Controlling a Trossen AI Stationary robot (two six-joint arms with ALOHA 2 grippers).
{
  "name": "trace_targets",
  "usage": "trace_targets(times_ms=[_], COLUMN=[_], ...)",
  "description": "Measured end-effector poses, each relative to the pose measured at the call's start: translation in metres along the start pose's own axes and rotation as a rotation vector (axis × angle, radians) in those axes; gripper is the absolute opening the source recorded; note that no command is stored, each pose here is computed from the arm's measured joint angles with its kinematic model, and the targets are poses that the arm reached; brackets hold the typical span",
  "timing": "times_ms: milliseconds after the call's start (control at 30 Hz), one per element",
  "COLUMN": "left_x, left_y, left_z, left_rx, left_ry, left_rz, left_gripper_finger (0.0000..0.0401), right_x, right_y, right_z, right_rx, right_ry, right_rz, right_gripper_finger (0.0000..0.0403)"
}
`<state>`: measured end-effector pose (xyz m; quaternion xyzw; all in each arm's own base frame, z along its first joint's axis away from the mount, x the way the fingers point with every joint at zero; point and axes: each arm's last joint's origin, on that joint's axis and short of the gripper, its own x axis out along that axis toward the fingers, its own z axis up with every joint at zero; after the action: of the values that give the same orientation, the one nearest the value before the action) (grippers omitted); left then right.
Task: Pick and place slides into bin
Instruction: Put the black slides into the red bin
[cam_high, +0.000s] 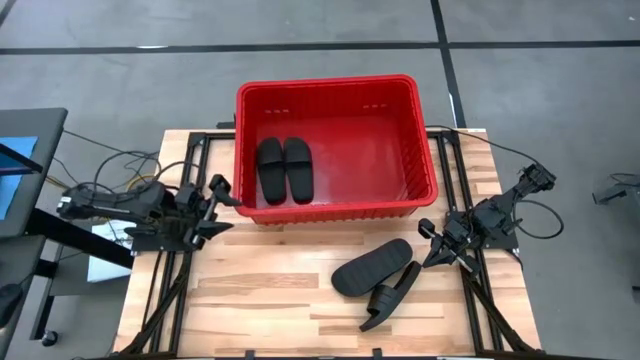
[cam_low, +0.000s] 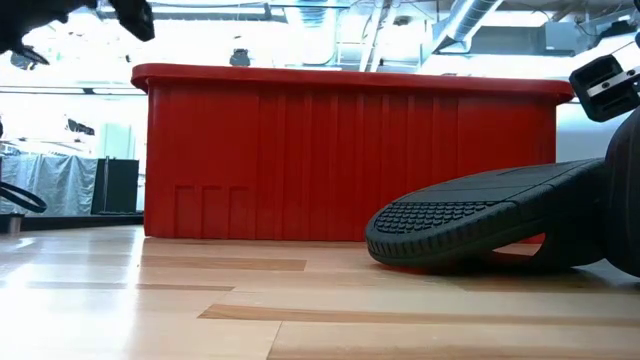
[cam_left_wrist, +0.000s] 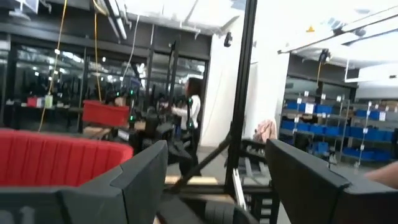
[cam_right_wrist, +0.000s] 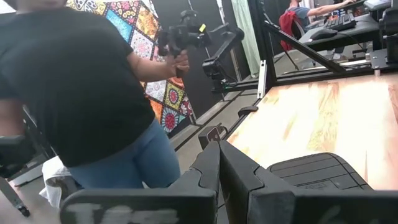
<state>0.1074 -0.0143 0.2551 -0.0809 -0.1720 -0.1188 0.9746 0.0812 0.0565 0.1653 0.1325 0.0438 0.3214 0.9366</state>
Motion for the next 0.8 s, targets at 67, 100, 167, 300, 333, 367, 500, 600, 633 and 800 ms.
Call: trace_targets(times_ms=[67,100,167,300,333,367,500,600,633,800], left_x=[-0.008,-0.011,-0.018,-0.033,-0.036,-0.036,-0.035,-0.036,-0.037,-0.038], left_y=[0.000,0.000,-0.001,-0.001,0.000,0.000,0.000,0.000,0.000,0.001], left_z=[-0.004,-0.005,-0.005,-0.004,-0.005,-0.006,-0.009,-0.013,-0.013,-0.019], left_rx=[0.005,0.009,0.018,0.025,0.025,0.024,0.019,0.023,0.023,-0.003], left_ry=[0.039,0.053,0.065,0.069,0.086,0.102,0.146,0.173,0.181,0.241], left_rz=[0.008,0.011,0.028,0.095,0.110,0.117,0.089,0.083,0.085,0.116], left_gripper_finger=[0.0262,0.0262,0.0262,0.0262,0.0262,0.0262,0.0262,0.0262,0.0262,0.0262], right_x=[0.000,0.000,0.000,0.000,0.000,0.000,0.000,0.000,0.000,0.000], right_y=[0.000,0.000,0.000,0.000,0.000,0.000,0.000,0.000,0.000,0.000], right_z=[0.000,0.000,0.000,0.000,0.000,0.000,0.000,0.000,0.000,0.000], right_rx=[0.000,0.000,0.000,0.000,0.000,0.000,0.000,0.000,0.000,0.000], right_ry=[0.000,0.000,0.000,0.000,0.000,-0.001,0.001,-0.001,0.000,0.000], right_rz=[0.000,0.000,0.000,0.000,0.000,0.000,0.000,0.000,0.000,0.000], right_gripper_finger=[0.0000,0.0000,0.0000,0.0000,0.0000,0.0000,0.0000,0.0000,0.0000,0.0000])
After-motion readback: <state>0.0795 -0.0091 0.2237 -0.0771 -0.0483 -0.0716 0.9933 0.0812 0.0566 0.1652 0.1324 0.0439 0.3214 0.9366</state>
